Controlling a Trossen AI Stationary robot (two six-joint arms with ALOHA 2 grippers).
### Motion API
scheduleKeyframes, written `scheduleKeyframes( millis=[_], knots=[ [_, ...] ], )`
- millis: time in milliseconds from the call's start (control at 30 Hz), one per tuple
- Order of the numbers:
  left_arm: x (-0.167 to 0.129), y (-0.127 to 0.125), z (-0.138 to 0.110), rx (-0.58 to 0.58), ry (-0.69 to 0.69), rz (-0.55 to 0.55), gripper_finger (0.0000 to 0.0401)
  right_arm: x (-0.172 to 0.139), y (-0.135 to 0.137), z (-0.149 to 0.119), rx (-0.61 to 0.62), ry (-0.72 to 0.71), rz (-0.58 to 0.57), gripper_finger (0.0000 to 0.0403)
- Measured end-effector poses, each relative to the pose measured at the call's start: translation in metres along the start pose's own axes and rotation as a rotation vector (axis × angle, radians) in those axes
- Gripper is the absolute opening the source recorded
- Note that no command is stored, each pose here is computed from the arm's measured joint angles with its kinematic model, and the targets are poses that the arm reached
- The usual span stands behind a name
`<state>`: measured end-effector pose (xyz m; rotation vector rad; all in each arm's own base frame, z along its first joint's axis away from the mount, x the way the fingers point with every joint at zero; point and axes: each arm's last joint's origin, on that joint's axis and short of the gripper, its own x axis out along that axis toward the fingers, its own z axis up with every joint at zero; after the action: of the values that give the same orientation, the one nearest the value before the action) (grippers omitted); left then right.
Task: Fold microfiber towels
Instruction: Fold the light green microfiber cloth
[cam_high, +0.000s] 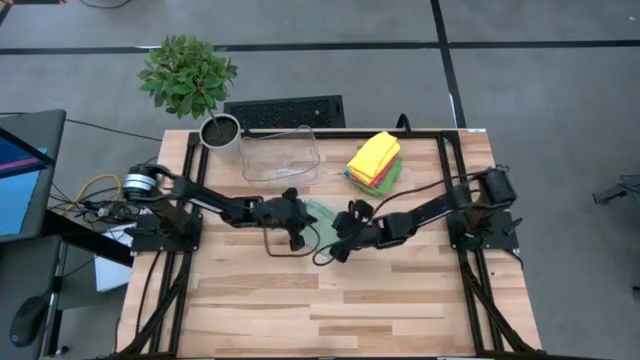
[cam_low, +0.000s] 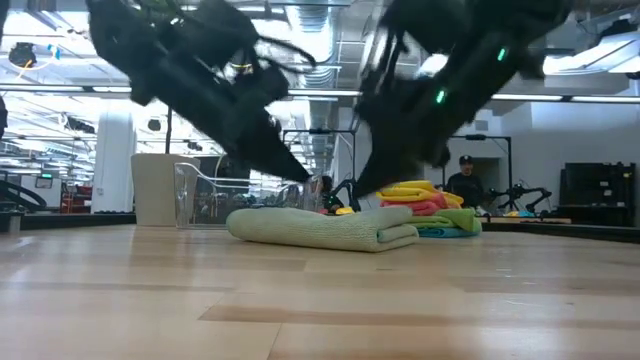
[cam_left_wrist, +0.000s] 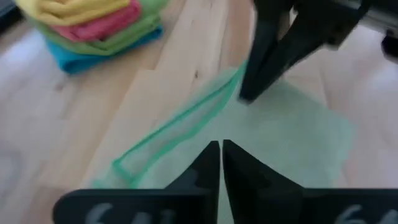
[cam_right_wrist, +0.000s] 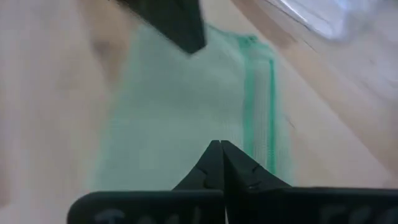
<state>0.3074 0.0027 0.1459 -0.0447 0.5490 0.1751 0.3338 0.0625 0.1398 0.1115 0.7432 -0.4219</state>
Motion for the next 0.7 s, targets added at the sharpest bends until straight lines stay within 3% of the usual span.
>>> scheduleKeyframes(
  millis=[133,333,533,700],
  knots=[
    [0.020,0.000,-0.022,0.019,0.097,0.016,0.0008,0.023,0.003,-0.024,0.054,0.087,-0.056,0.0018],
    [0.034,0.006,-0.036,-0.049,0.125,0.103,0.0002,0.023,0.014,-0.042,0.078,0.127,-0.108,0.0015],
    [0.029,-0.001,-0.029,-0.141,0.098,-0.014,0.0001,0.009,0.020,-0.053,0.027,0.166,-0.146,0.0015],
    [0.007,-0.021,-0.006,-0.190,0.017,-0.119,0.0000,-0.002,0.033,-0.065,-0.072,0.195,-0.114,0.0020]
  ],
)
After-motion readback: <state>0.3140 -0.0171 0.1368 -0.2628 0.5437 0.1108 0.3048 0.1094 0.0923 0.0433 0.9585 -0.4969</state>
